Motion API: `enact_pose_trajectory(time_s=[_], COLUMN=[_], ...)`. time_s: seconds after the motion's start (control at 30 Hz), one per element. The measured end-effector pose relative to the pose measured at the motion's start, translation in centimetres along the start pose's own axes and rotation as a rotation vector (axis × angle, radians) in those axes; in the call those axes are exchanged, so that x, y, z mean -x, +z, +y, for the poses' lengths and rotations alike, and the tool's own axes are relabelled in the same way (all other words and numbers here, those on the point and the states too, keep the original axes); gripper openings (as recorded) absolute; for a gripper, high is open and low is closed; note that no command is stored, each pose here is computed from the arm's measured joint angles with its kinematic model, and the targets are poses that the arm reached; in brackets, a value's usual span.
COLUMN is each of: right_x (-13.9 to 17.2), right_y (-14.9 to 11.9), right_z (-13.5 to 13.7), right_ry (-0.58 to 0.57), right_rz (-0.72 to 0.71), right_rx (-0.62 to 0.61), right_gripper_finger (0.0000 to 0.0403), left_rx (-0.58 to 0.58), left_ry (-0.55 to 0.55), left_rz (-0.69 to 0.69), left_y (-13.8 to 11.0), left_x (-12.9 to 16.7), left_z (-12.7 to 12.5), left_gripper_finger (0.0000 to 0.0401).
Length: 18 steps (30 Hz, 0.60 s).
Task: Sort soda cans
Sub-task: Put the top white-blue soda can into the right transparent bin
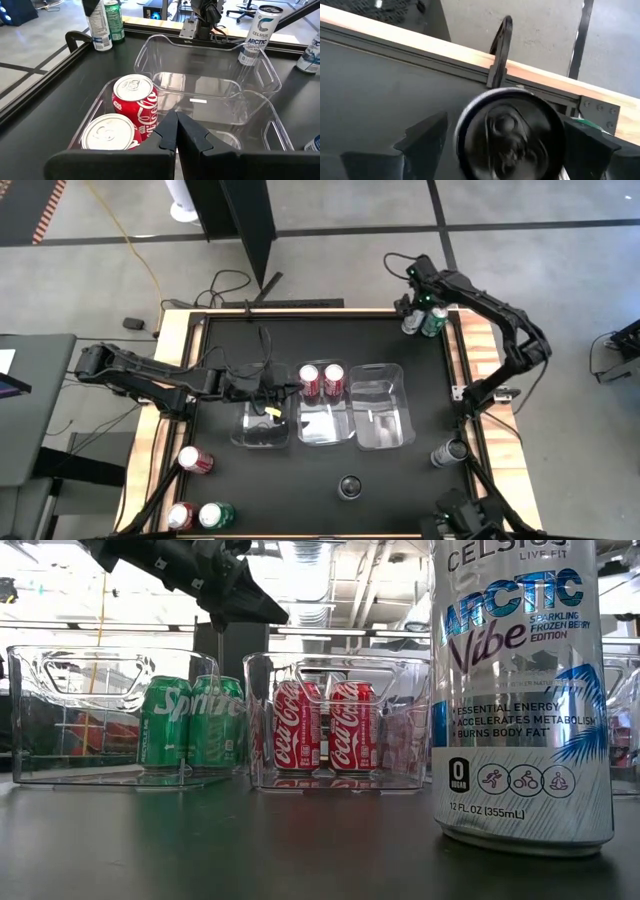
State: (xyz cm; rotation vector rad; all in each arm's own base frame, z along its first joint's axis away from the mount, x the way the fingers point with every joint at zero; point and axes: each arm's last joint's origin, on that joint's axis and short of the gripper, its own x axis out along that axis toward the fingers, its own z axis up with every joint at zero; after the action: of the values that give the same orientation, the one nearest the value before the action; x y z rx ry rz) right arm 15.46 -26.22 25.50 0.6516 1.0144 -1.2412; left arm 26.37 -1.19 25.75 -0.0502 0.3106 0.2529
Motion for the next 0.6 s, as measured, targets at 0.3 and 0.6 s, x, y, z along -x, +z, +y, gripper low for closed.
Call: enact_pose_trajectory(time_s=[0.3,0.6], right_x=[0.1,0.4], right_y=[0.0,-0.3], right_z=[0.3,1.2], right_ry=[-0.020,-0.010], right_rz=[0.008,0.009], right_rx=[0.021,0.053], right_gripper_finger=[0.0320,0.0284], left_rx=[-0.003,-0.003], left_ry=[0.000,0.000], left_rz=[0.000,0.000], left_y=[0.0,0.0], left_x=[0.0,0.0], left_z=[0.0,0.0], left_gripper_finger=[0.0000,0.0000])
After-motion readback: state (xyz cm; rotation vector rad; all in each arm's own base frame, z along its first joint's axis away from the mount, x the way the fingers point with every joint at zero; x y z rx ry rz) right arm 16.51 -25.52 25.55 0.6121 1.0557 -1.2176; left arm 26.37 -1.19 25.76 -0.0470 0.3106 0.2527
